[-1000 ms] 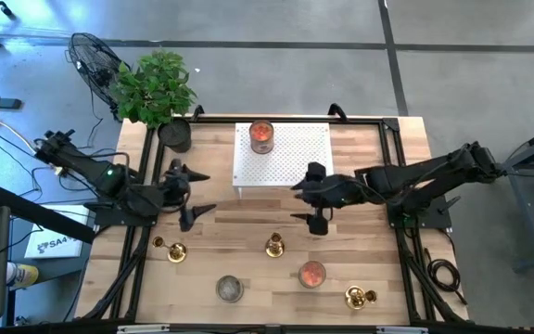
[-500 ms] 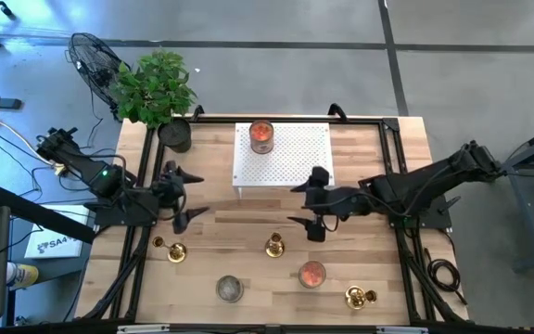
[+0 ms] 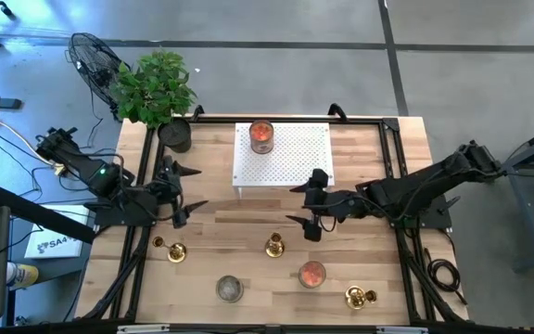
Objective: Pick & Place candle stick holders
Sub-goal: Put the left gold candle holder on the shelf
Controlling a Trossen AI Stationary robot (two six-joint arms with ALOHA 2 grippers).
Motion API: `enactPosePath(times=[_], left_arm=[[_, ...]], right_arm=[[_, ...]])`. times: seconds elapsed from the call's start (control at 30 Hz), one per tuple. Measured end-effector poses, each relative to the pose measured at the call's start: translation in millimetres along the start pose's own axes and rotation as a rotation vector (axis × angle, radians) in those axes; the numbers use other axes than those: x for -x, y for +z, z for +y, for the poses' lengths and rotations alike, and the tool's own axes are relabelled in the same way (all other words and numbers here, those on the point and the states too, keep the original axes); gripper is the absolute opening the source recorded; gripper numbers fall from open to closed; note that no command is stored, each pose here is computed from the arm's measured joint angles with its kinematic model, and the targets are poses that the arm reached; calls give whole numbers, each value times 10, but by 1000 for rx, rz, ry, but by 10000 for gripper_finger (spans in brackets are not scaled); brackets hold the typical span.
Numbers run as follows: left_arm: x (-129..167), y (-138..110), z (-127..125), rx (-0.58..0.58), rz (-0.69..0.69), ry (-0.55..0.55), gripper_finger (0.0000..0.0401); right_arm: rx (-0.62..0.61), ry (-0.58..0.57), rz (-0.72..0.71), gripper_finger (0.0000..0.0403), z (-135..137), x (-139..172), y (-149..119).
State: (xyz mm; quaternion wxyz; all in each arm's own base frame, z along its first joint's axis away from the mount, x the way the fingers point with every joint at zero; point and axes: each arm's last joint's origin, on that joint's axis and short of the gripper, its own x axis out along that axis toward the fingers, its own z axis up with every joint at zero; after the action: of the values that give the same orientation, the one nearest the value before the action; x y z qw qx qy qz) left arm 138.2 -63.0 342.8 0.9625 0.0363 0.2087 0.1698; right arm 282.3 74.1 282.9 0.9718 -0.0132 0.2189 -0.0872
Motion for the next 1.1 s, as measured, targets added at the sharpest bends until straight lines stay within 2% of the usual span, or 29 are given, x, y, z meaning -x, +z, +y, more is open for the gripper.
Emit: enactPosePath(times=[0.13,0.43,0.6,0.9,1.1], left_arm=[[34,10,33,16,-11,-17,387],[217,6,213,79,-28,-160,387],[307,-67,307,136,31,-258,387],[343,-209,368,197,179,-287,387],[432,-142,428,211,211,-332,387]], right_arm=[[-14,5,-15,346,-9,-24,-42],[-27,10,-43,346,-5,-28,-26],[-28,10,-44,346,-6,-28,-25],[-27,6,-42,346,-7,-29,-27],[-16,-4,-41,346,-27,-36,-26]])
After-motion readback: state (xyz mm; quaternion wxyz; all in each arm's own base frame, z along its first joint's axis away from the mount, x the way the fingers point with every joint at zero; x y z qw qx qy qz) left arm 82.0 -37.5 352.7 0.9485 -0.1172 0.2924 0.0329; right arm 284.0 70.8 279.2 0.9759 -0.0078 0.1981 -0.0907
